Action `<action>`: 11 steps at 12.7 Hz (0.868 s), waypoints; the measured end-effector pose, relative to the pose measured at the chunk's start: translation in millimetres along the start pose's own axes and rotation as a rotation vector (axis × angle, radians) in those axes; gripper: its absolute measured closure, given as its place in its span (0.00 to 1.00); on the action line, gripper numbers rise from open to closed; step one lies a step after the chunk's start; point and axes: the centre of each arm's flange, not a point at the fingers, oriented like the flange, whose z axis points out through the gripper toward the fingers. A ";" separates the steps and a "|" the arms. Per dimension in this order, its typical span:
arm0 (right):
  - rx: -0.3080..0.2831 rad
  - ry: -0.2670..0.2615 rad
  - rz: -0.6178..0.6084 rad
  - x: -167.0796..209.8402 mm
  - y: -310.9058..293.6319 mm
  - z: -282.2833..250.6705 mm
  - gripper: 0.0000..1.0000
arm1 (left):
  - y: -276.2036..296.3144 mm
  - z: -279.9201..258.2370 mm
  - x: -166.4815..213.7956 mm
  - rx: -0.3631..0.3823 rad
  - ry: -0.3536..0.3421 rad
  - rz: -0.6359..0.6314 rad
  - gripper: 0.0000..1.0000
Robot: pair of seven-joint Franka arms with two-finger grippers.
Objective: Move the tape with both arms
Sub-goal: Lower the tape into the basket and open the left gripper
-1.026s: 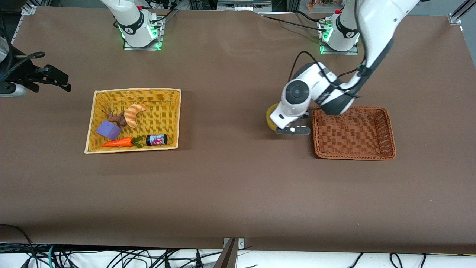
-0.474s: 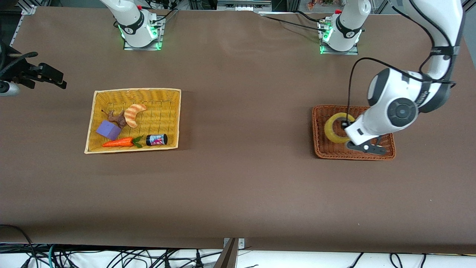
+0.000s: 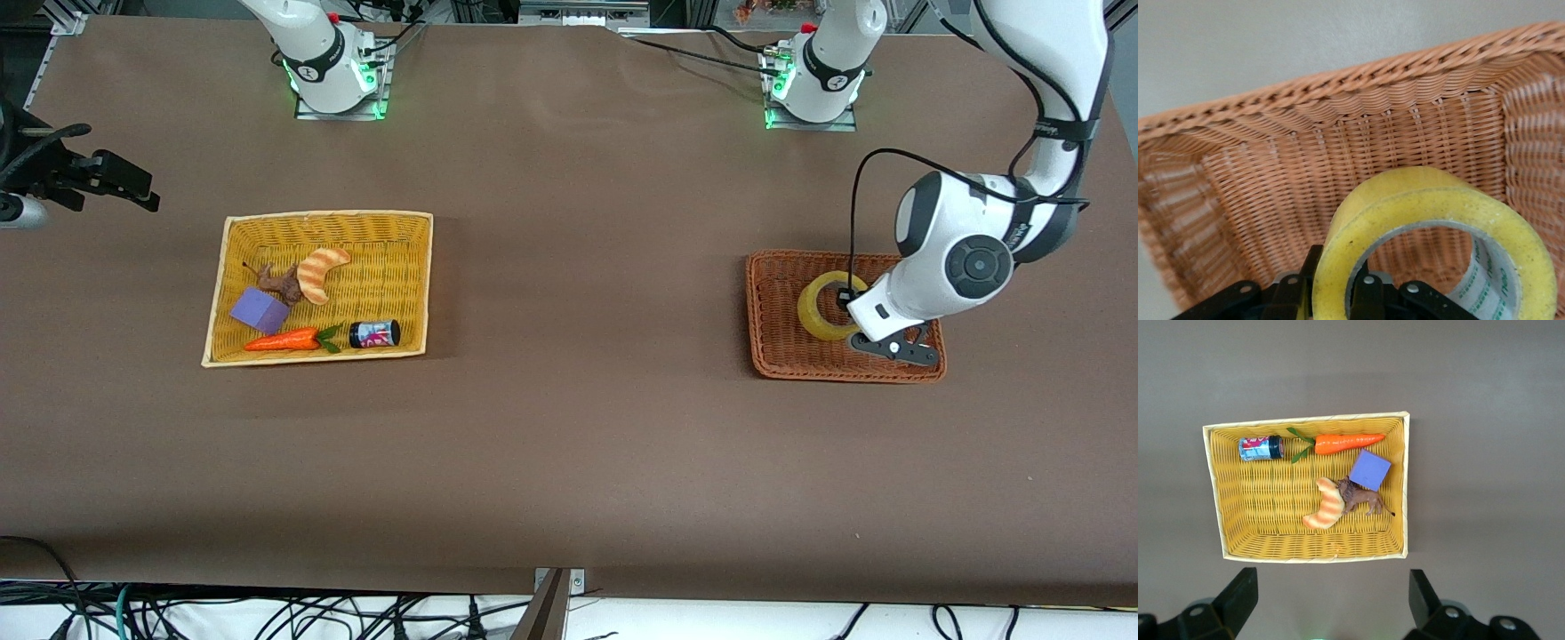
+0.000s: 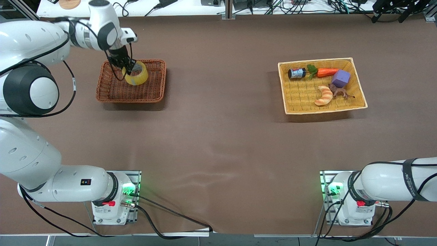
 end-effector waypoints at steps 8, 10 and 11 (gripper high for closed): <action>0.003 -0.013 0.000 -1.4 -0.5 1.1 0.00 | -1.4 62.2 -20.3 -0.007 0.105 -0.011 0.78; 0.004 -0.013 0.000 -1.4 -0.8 1.1 0.00 | -2.0 69.8 -18.9 -0.009 0.112 -0.011 0.78; 0.005 -0.013 0.000 -1.4 -0.9 1.1 0.00 | -2.0 69.4 -18.8 -0.009 0.113 -0.010 0.78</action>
